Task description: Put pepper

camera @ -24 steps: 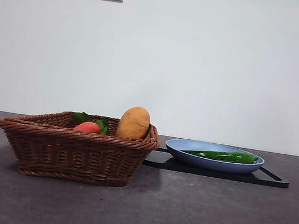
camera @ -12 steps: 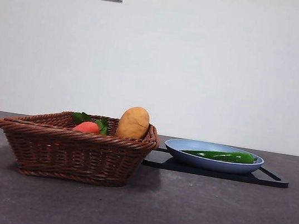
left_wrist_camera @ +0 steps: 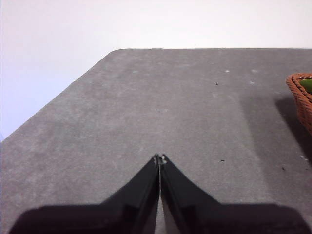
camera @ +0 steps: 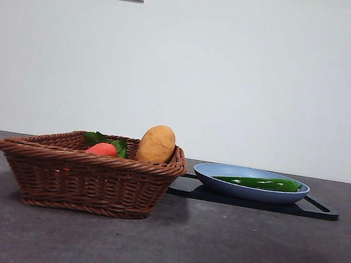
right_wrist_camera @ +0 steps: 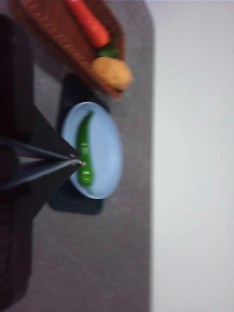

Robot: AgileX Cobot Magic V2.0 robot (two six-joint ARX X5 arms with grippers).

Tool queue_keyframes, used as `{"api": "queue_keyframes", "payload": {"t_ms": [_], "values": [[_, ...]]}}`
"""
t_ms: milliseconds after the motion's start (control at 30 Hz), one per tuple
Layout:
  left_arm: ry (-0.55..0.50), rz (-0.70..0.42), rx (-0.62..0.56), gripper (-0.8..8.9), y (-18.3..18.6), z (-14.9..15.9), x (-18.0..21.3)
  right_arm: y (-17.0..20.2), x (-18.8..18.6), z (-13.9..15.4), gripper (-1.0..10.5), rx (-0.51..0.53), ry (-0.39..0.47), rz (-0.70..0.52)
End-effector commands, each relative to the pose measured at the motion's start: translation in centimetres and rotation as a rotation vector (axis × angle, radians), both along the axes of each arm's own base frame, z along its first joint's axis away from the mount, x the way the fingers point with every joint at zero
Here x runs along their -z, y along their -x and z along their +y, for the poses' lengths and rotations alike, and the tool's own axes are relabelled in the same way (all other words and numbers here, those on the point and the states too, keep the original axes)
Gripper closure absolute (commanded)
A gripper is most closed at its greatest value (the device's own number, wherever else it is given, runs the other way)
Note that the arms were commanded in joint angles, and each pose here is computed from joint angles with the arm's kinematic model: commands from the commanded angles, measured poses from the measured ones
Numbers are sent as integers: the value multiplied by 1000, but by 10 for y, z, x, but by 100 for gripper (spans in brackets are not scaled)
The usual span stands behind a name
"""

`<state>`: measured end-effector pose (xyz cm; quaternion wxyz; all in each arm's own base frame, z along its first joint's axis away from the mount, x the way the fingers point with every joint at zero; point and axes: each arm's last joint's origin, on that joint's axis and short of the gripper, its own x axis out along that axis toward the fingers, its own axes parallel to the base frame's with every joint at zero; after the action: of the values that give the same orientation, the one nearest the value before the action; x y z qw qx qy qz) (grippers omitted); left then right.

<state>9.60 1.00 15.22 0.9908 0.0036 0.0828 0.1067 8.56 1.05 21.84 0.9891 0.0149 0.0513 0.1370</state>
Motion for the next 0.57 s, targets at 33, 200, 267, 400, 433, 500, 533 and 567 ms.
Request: {"api": "queue_keyframes", "payload": {"t_ms": [33,200,267,400,433,500,533,567], "values": [[6,-6,-2,806,0,0,2,-1,19,0,936,7,-16,8],[6,-6,-2,806,0,0,2,-4,44,0,936,9,-30,56],[6,-6,-2,806,0,0,2,-4,50,0,936,8,-30,65],[6,-6,-2,806,0,0,2,-6,58,0,936,10,-27,87],[6,-6,-2,806,0,0,2,-6,58,0,936,10,-23,90],[6,-6,-2,806,0,0,2,-6,59,0,936,8,-20,90],[6,-6,-2,806,0,0,2,-6,59,0,936,8,-20,90],[6,-6,-2,806,0,0,2,-6,59,0,936,8,-20,91]]}}
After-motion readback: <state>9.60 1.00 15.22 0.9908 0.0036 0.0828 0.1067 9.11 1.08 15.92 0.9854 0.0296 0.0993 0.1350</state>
